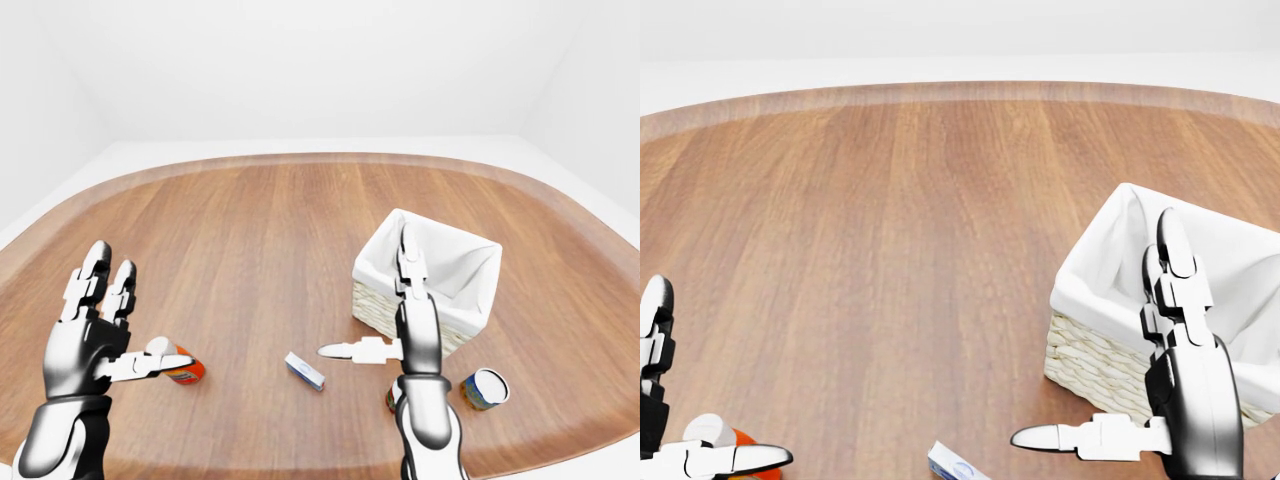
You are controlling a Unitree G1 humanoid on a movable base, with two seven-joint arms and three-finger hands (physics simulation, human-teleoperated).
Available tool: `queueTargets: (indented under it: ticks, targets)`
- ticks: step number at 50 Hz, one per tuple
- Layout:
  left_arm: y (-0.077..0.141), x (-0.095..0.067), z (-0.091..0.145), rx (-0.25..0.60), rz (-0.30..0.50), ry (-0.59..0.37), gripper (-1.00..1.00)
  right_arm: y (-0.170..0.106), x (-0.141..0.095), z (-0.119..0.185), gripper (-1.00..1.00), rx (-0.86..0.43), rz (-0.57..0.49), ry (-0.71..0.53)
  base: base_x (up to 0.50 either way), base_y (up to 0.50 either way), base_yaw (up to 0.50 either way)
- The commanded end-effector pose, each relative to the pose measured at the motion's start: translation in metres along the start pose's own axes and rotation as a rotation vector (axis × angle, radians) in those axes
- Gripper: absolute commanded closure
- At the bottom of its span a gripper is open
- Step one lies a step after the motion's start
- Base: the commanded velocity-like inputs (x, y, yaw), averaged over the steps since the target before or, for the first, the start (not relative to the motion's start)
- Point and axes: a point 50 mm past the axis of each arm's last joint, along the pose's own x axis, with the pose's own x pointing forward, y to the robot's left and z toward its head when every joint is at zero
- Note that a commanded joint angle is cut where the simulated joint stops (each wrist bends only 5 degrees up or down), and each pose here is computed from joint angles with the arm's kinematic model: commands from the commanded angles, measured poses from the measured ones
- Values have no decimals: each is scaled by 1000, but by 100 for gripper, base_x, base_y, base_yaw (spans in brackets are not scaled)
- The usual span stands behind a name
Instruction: Pick up the ketchup, and put it in the basket.
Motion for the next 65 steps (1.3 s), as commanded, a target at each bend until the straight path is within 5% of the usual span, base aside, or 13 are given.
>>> queueTargets:
  ticks: [1,27,55,65]
  targets:
    - [6,-17,-27,58,9,96,-100,1,1,-3,-100,-2,1,10,0,0,0]
    - [54,-12,-56,157,159,184,-100,2,0,-3,-100,-5,4,13,0,0,0]
    - [57,-1,-116,173,198,416,-100,3,-1,-1,-100,-6,11,5,0,0,0]
    - [62,3,-150,207,225,575,-100,3,0,-3,-100,-3,16,13,0,0,0]
